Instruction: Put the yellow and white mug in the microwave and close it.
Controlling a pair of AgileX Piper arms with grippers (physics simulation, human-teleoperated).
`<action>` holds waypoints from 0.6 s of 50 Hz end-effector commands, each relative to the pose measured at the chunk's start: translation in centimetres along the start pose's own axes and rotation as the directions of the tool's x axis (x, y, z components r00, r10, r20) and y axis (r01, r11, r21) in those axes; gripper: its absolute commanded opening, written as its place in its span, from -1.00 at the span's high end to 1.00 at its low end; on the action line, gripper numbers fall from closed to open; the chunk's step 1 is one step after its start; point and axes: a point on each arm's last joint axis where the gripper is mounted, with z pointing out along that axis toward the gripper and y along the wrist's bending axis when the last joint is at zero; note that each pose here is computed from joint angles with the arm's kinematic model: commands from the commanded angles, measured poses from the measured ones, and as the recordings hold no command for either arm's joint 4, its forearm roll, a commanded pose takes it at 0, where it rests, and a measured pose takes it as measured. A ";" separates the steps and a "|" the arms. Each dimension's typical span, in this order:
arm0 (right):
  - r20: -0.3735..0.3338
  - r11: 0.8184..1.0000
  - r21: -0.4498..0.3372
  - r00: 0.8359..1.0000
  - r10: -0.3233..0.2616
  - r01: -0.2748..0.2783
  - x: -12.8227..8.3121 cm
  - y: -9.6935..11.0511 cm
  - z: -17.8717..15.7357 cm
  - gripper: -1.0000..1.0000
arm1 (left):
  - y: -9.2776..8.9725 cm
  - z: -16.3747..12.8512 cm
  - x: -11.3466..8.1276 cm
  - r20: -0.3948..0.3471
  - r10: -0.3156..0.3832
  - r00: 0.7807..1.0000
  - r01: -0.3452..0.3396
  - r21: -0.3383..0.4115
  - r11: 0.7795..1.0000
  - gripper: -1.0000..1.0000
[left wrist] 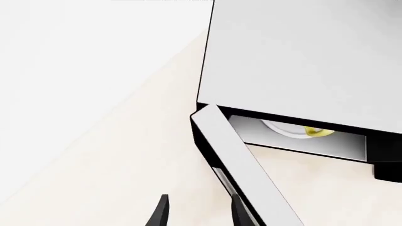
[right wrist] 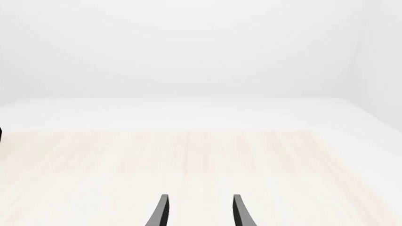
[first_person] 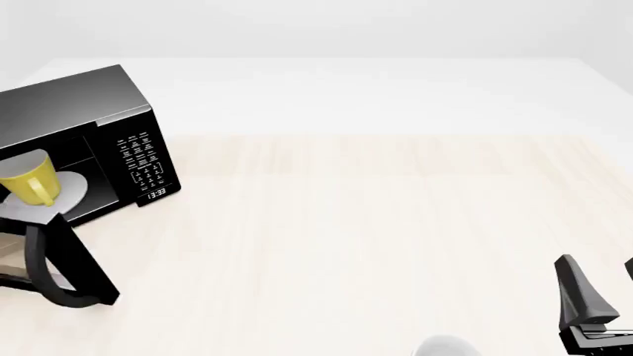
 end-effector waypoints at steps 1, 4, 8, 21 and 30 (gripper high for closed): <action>0.000 1.000 0.000 1.000 -0.001 0.001 0.0 0.0 0.0 -1.00 | -1.2 0.1 -0.2 0.000 0.026 1.000 -0.026 0.030 0.999 -1.00; 0.000 1.000 0.000 1.000 -0.001 0.001 0.0 0.0 0.0 -1.00 | -1.3 0.2 -0.2 -0.001 0.028 1.000 -0.028 0.032 0.999 -1.00; 0.000 1.000 0.000 1.000 -0.001 0.001 0.0 0.0 0.0 -1.00 | -1.7 0.2 -0.5 0.005 0.029 1.000 -0.029 0.041 0.999 -1.00; 0.000 1.000 0.000 1.000 -0.001 0.001 0.0 0.0 0.0 -1.00 | -2.9 0.3 -1.1 0.027 0.040 0.999 -0.041 0.070 0.997 -1.00; 0.000 1.000 0.000 1.000 -0.001 0.001 0.0 0.0 0.0 -1.00 | -3.6 0.5 -1.6 0.036 0.041 0.998 -0.044 0.088 0.995 -1.00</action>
